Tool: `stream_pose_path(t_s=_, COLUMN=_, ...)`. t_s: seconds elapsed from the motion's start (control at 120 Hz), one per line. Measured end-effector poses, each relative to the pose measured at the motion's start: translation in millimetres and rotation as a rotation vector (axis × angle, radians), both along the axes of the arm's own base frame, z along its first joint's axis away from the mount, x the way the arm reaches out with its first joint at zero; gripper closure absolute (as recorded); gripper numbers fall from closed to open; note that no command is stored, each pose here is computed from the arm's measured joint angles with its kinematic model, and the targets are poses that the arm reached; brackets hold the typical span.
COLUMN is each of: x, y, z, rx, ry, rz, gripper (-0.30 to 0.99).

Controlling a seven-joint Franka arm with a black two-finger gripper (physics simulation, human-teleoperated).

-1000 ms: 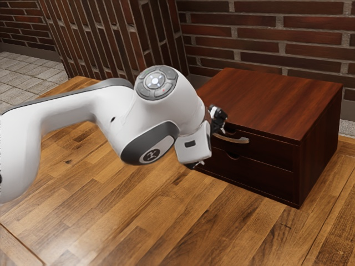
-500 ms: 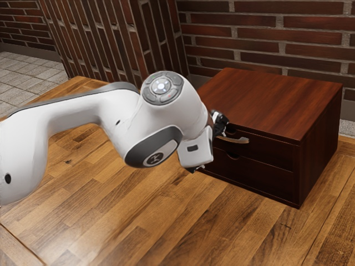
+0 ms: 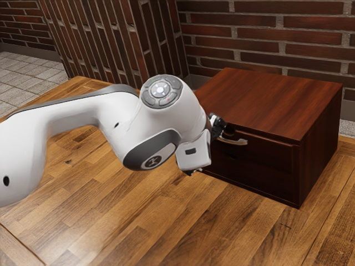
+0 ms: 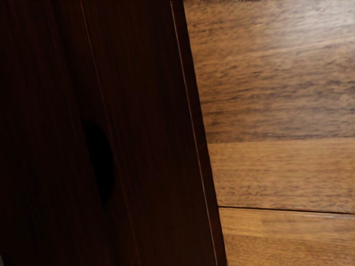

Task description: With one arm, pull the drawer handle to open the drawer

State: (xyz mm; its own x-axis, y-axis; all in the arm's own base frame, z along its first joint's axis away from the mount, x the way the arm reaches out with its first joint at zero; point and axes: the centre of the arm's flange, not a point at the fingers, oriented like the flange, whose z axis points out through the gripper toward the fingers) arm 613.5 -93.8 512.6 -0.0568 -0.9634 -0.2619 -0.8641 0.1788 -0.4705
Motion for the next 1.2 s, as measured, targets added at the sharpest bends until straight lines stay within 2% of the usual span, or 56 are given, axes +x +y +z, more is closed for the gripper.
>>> stream_pose_path(t_s=0.117, x=-3.1, y=-0.3, z=1.7, rx=0.0, ry=-0.001, rz=0.0, gripper=0.0)
stream_pose_path(t_s=0.267, x=-12.5, y=-2.8, z=9.4, rx=0.002, ry=-0.009, rz=-0.006, gripper=0.08)
stream_pose_path(t_s=0.658, x=-30.2, y=-3.3, z=11.0, rx=0.006, ry=-0.005, rz=-0.01, gripper=0.03)
stream_pose_path(t_s=0.967, x=-32.5, y=-3.6, z=10.4, rx=0.007, ry=-0.003, rz=-0.009, gripper=0.01)
stream_pose_path(t_s=1.2, x=-54.8, y=-3.5, z=12.8, rx=0.031, ry=-0.003, rz=-0.005, gripper=0.02)
